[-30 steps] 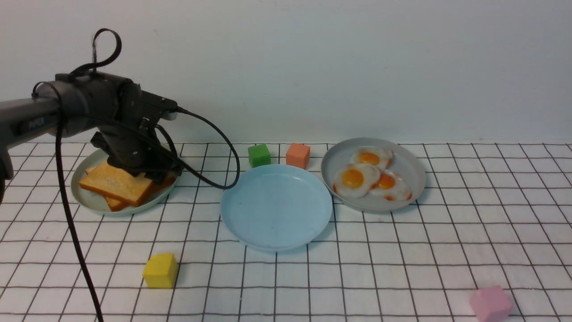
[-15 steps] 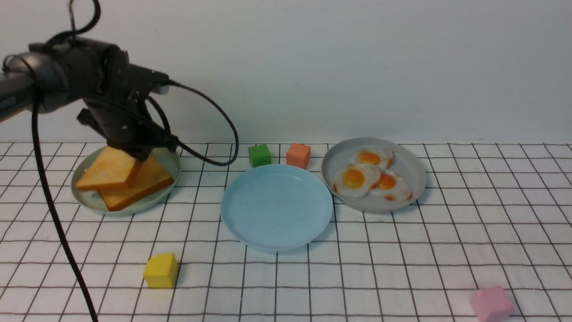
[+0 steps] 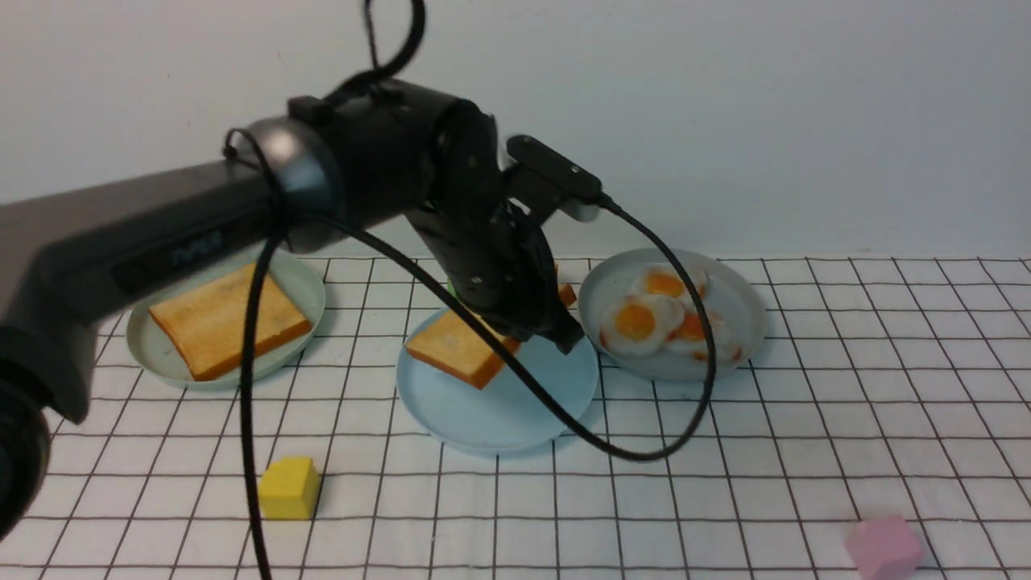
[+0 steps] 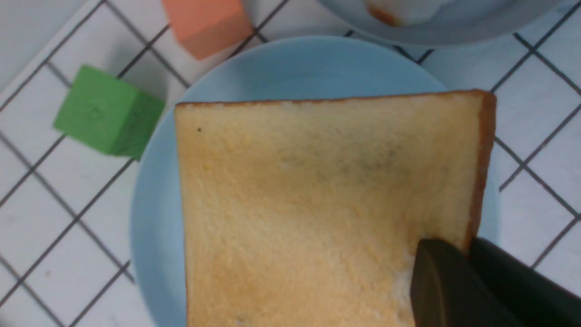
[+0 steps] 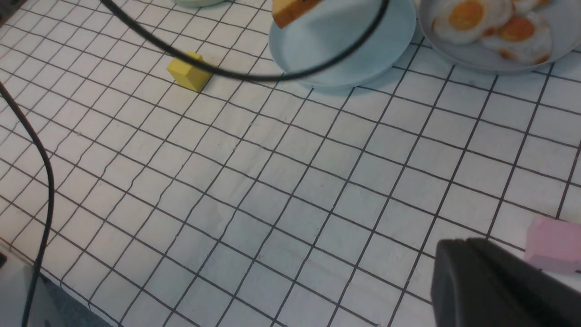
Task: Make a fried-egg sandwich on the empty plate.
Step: Use the left arm to put a slice of bread into the empty plate in the middle, then use the right arm to grab a fried egg, then use the right arm to place the fried egg on the slice of bread in the middle
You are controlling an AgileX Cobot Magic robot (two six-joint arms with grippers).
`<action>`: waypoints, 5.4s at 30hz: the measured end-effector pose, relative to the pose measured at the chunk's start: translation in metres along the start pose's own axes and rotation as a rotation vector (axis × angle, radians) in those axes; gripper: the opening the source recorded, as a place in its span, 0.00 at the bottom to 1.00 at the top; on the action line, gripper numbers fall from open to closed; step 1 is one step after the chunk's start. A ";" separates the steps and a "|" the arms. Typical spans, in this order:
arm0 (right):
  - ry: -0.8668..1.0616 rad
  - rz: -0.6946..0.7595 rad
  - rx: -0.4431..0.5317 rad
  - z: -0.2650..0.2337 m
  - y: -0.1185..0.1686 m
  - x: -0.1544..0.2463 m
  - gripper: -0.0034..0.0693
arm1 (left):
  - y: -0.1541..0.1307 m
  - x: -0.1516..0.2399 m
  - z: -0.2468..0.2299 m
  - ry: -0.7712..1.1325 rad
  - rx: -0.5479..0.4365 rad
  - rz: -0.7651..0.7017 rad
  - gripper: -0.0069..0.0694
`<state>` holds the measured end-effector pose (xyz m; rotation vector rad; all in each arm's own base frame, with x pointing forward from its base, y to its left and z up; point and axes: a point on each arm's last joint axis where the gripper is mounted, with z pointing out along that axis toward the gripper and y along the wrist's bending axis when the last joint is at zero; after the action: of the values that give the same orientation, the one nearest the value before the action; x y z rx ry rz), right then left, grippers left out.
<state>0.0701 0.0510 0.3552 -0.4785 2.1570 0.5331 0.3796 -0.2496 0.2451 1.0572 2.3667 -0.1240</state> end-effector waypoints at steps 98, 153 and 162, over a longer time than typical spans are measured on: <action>0.297 0.371 0.095 0.415 -0.211 -0.103 0.63 | -0.068 0.173 -0.302 -0.710 0.159 -0.268 0.07; 0.355 0.305 -0.391 0.374 -0.074 -0.132 0.14 | -0.063 0.168 -0.293 -0.676 0.103 -0.232 0.07; 0.303 0.413 -0.310 0.408 -0.087 -0.116 0.14 | -0.062 0.164 -0.285 -0.645 0.106 -0.236 0.08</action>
<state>0.4433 0.2102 0.2045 -0.2886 2.4912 1.0947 0.1209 -0.1001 0.3955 0.6439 1.8893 -0.5890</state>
